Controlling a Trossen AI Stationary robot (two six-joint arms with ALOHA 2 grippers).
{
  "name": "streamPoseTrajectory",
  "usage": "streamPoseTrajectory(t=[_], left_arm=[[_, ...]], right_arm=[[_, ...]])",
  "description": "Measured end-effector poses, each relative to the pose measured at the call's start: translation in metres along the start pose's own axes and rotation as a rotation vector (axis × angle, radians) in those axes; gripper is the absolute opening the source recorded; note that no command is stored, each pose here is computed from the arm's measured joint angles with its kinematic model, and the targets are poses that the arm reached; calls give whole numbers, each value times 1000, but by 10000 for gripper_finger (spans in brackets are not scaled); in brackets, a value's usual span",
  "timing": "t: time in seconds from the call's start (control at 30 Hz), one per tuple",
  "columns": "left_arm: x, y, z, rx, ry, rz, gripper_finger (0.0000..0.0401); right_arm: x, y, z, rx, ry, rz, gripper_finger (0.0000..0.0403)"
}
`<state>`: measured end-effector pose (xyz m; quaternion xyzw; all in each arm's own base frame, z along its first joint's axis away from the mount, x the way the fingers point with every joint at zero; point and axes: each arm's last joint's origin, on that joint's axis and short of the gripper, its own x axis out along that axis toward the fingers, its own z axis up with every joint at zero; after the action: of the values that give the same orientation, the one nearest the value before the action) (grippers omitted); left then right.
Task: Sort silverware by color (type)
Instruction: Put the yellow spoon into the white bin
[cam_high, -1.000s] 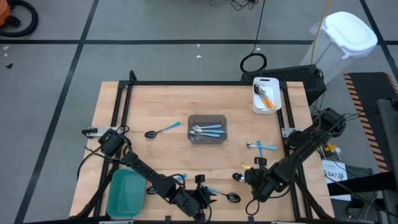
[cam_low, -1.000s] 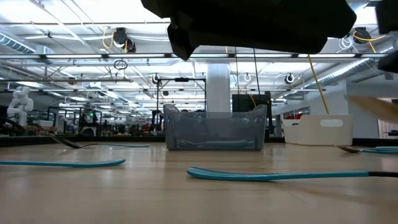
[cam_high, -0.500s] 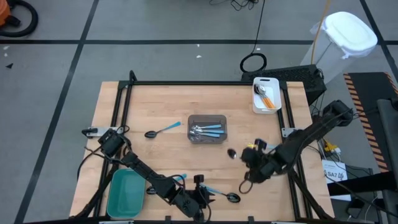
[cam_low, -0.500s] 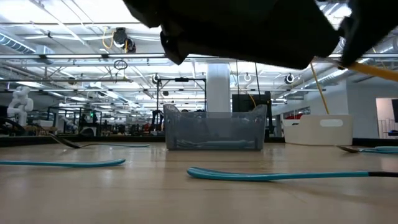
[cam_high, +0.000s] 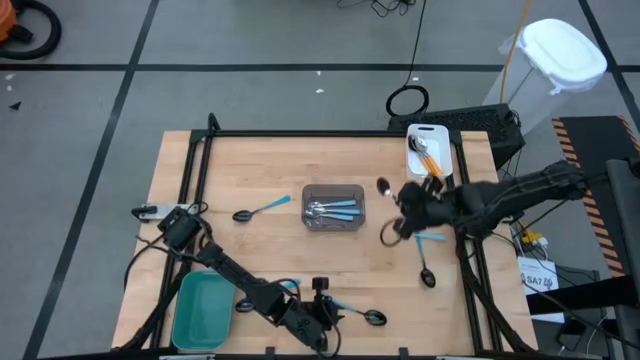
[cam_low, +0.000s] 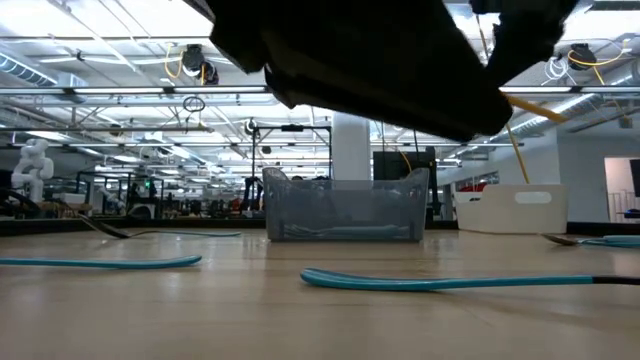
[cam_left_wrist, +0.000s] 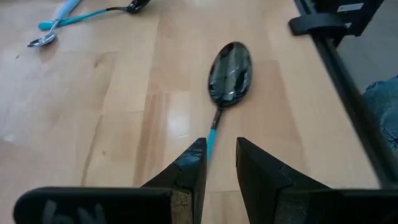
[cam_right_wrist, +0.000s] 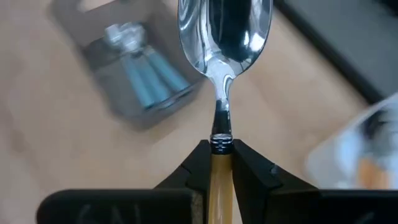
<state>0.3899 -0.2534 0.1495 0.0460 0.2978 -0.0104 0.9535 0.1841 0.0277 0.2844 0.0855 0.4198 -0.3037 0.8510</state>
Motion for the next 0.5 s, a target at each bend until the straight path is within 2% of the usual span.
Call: streamPoseTrajectory(t=[0.17,0.37,0.5], left_arm=[[3,7,-1,25,25,19,88],[10,20,2,27,28,44,88],[12,25,3,0,29,55,88]], right_arm=[[4,-31,12,33,-19,-97,38],[4,-59,20,29,-74,-275,38],[7,-73,18,45,-70,-323,38]])
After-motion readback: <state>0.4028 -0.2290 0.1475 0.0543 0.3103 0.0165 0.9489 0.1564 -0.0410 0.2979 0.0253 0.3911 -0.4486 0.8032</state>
